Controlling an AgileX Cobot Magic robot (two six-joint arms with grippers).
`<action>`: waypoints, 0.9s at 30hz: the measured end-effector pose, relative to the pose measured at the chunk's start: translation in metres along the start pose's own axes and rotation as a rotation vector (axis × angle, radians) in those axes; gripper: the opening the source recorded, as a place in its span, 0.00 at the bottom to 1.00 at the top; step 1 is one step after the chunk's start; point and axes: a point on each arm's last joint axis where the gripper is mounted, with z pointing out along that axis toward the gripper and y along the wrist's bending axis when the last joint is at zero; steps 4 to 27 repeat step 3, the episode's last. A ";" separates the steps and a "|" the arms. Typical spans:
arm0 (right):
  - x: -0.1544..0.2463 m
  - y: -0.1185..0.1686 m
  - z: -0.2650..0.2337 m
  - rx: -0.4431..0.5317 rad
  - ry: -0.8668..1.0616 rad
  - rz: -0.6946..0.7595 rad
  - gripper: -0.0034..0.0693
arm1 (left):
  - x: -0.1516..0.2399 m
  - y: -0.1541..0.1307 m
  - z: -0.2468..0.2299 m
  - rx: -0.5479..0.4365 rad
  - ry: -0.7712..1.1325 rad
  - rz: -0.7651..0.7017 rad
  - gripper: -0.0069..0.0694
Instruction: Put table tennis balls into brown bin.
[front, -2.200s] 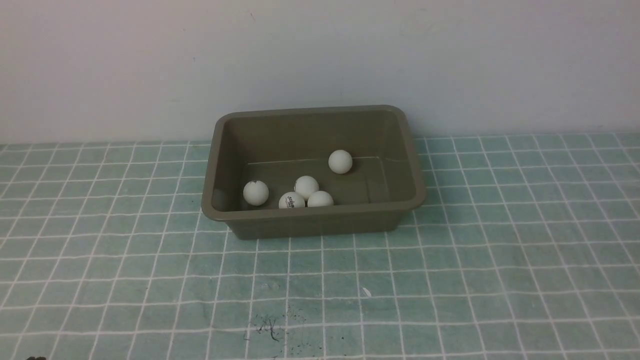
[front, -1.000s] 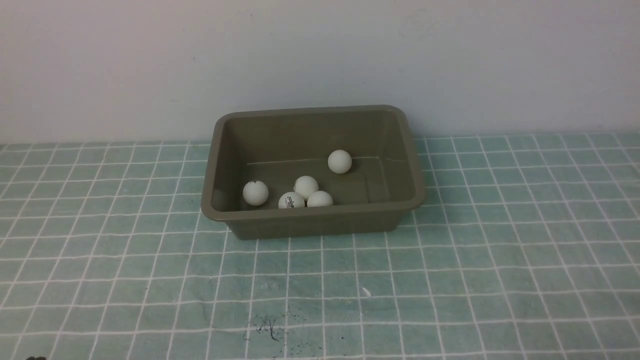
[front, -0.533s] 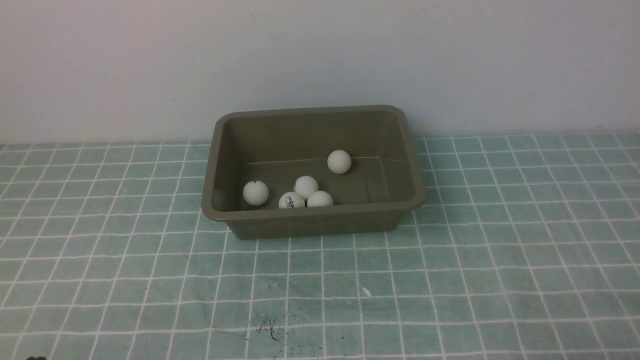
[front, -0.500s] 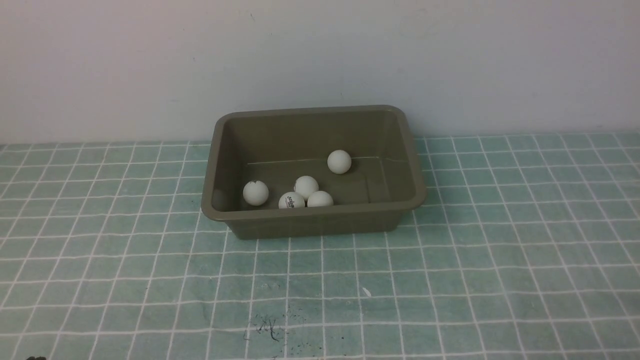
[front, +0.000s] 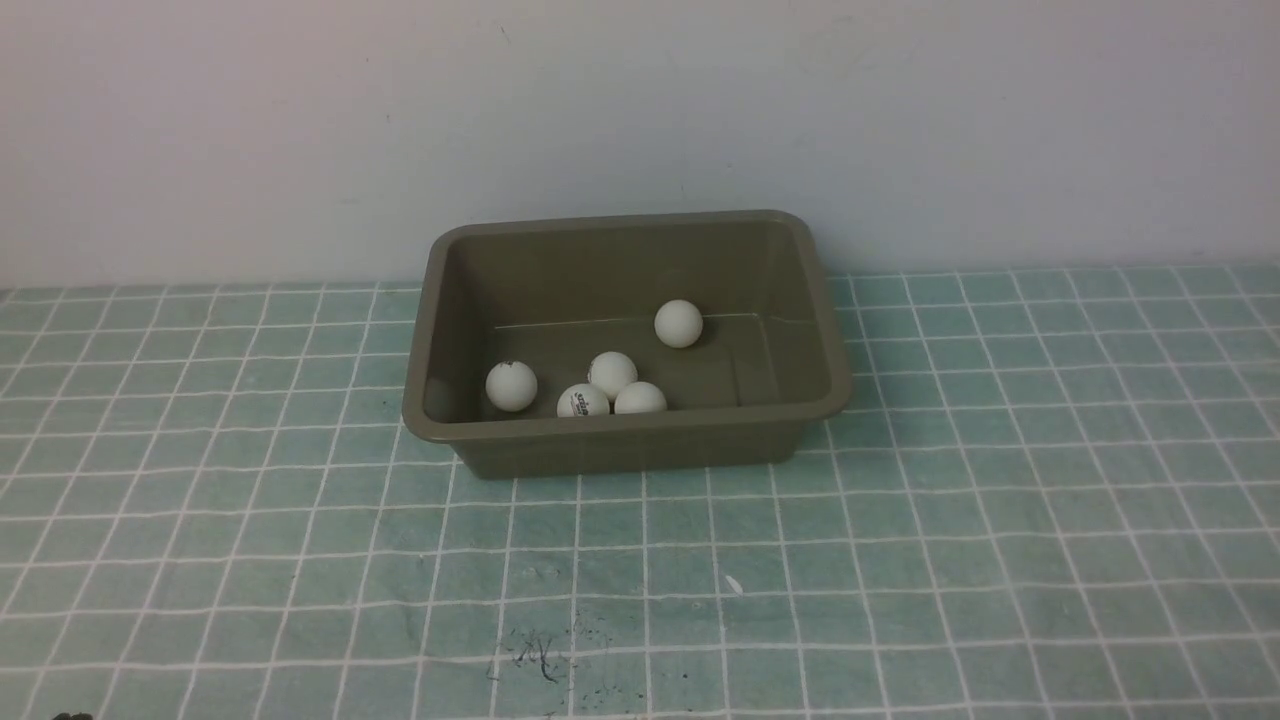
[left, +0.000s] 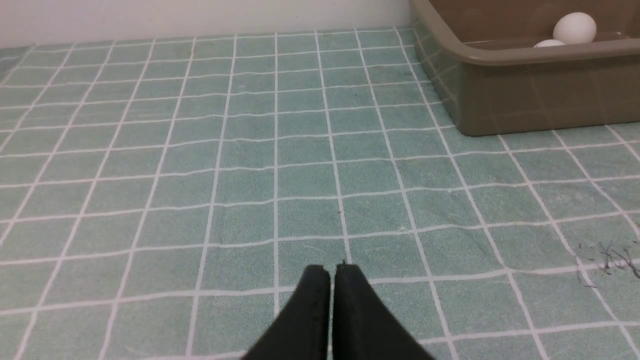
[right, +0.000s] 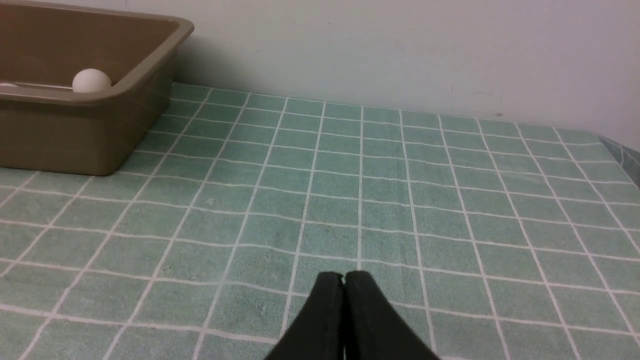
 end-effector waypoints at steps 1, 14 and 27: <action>0.000 0.000 0.000 0.000 0.000 0.000 0.03 | 0.000 0.000 0.000 0.000 0.000 0.000 0.08; 0.000 0.000 0.000 0.000 0.000 0.000 0.03 | 0.000 0.000 0.000 0.000 0.000 0.000 0.08; 0.000 0.000 0.000 0.000 0.000 0.000 0.03 | 0.000 0.000 0.000 0.000 0.000 0.000 0.08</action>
